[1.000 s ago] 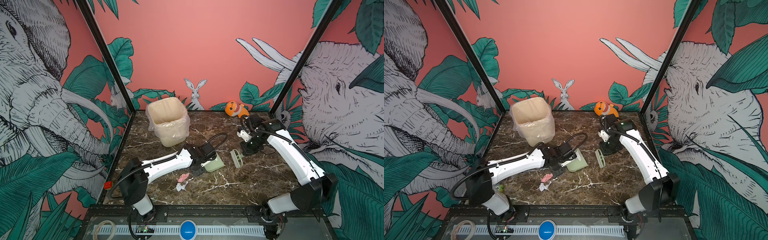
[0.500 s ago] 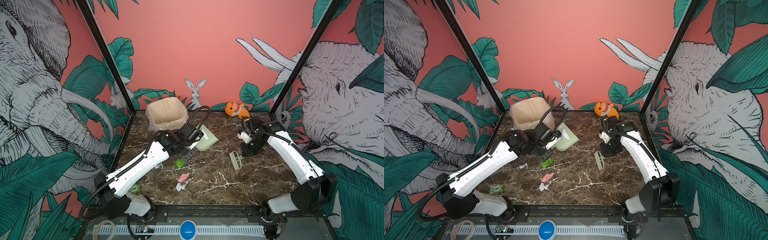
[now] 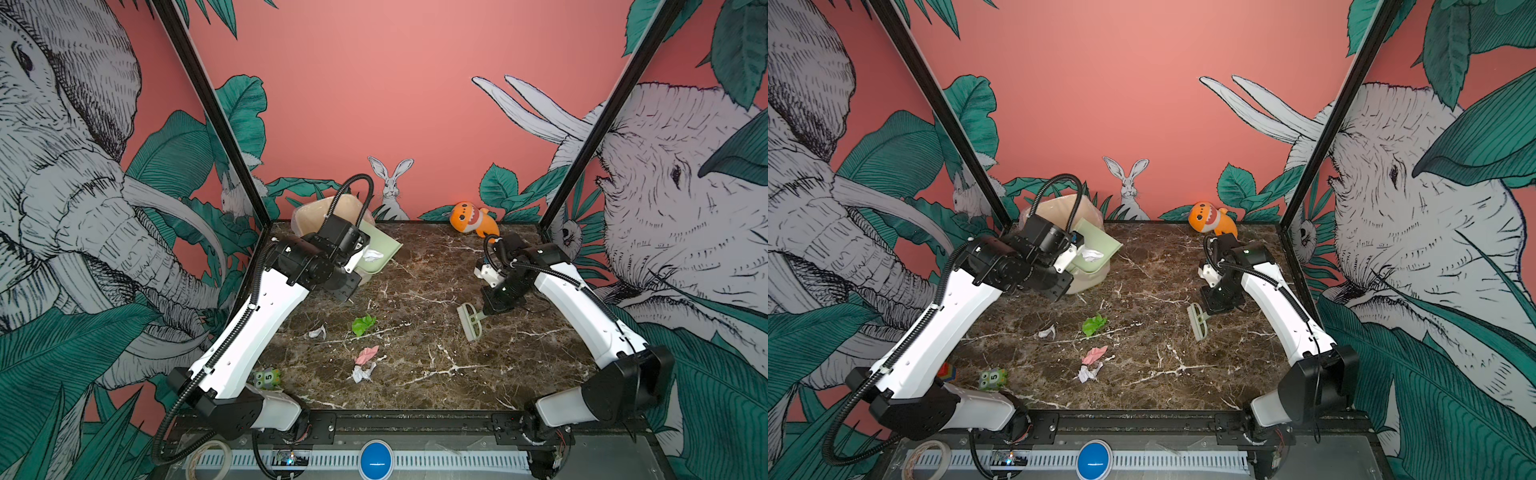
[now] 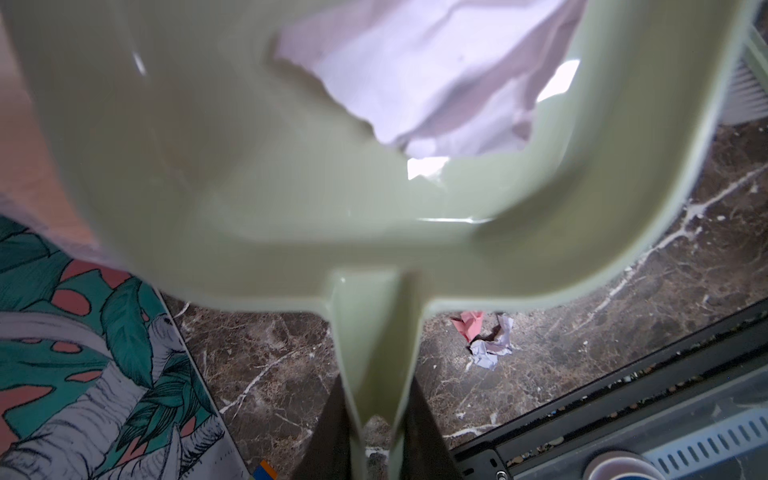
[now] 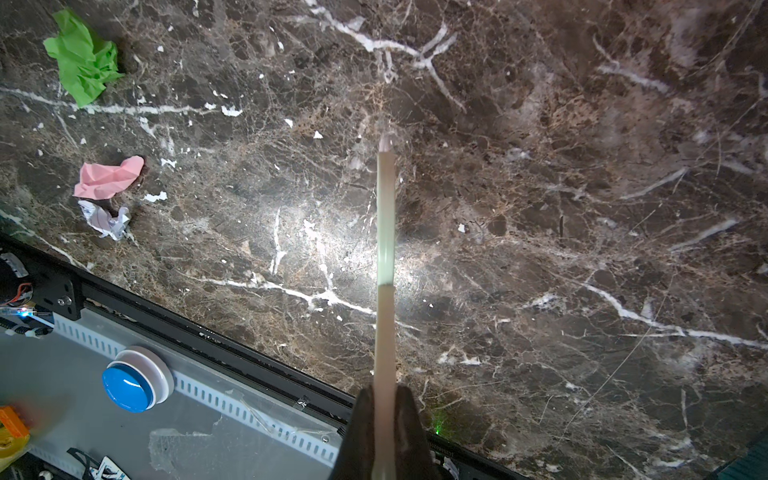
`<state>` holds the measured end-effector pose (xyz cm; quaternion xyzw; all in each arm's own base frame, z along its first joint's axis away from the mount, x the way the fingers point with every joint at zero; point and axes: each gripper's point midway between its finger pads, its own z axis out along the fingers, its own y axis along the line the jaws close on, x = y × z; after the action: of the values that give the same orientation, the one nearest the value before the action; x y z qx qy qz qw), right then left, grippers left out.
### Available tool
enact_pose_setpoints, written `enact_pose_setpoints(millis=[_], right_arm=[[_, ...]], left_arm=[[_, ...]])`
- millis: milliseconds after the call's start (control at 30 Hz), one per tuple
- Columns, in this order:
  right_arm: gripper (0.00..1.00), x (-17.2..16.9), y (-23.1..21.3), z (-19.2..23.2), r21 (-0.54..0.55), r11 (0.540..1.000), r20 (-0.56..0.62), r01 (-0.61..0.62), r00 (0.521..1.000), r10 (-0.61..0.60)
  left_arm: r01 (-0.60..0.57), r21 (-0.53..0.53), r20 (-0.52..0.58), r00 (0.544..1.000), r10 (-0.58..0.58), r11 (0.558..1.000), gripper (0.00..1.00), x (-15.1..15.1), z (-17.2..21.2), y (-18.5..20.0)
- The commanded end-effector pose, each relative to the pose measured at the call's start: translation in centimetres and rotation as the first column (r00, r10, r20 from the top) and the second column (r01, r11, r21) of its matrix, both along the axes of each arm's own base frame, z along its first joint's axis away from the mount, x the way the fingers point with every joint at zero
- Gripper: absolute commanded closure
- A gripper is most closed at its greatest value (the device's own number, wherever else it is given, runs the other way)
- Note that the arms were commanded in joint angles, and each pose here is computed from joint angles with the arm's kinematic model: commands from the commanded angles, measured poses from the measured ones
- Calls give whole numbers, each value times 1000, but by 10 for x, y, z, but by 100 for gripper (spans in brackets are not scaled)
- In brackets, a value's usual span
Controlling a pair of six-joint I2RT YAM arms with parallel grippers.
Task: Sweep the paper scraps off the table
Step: 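Lift the dustpan with the left gripper to the bin while the right gripper draws back, then tip the dustpan over the bagged bin with the left gripper to empty it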
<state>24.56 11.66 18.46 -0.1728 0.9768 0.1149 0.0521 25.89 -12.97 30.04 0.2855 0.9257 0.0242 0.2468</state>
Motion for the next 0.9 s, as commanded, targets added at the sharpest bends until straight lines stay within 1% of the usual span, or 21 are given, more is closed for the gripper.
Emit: enact_pose_setpoints(millis=[0,233,300,367,467,600,767,867], right_arm=[[100,-3,2,7,28,999,22,-17,1000,16],[100,-2,4,10,45,999,28,-24,999,22],[100,-3,4,12,49,998,30,-26,999,25],[100,-5,5,12,53,998,30,-26,999,24],[100,-8,4,11,57,998,26,-26,999,24],[100,-9,5,9,62,998,21,-21,1000,20],[100,-9,5,10,65,998,17,-19,1000,18],[100,-9,5,10,65,998,16,-20,1000,19]], left_arm=[[-64,-12,23,998,64,998,86,-6,17,29],[-231,-65,90,967,237,971,86,23,32,77],[-274,-56,109,954,279,960,86,32,35,92],[-304,-16,123,945,304,952,86,41,38,106],[-336,73,152,934,323,939,86,55,41,125],[-379,184,198,918,343,907,86,73,46,143],[-398,288,228,912,341,871,86,88,51,158],[-386,359,244,918,314,850,85,93,51,164]])
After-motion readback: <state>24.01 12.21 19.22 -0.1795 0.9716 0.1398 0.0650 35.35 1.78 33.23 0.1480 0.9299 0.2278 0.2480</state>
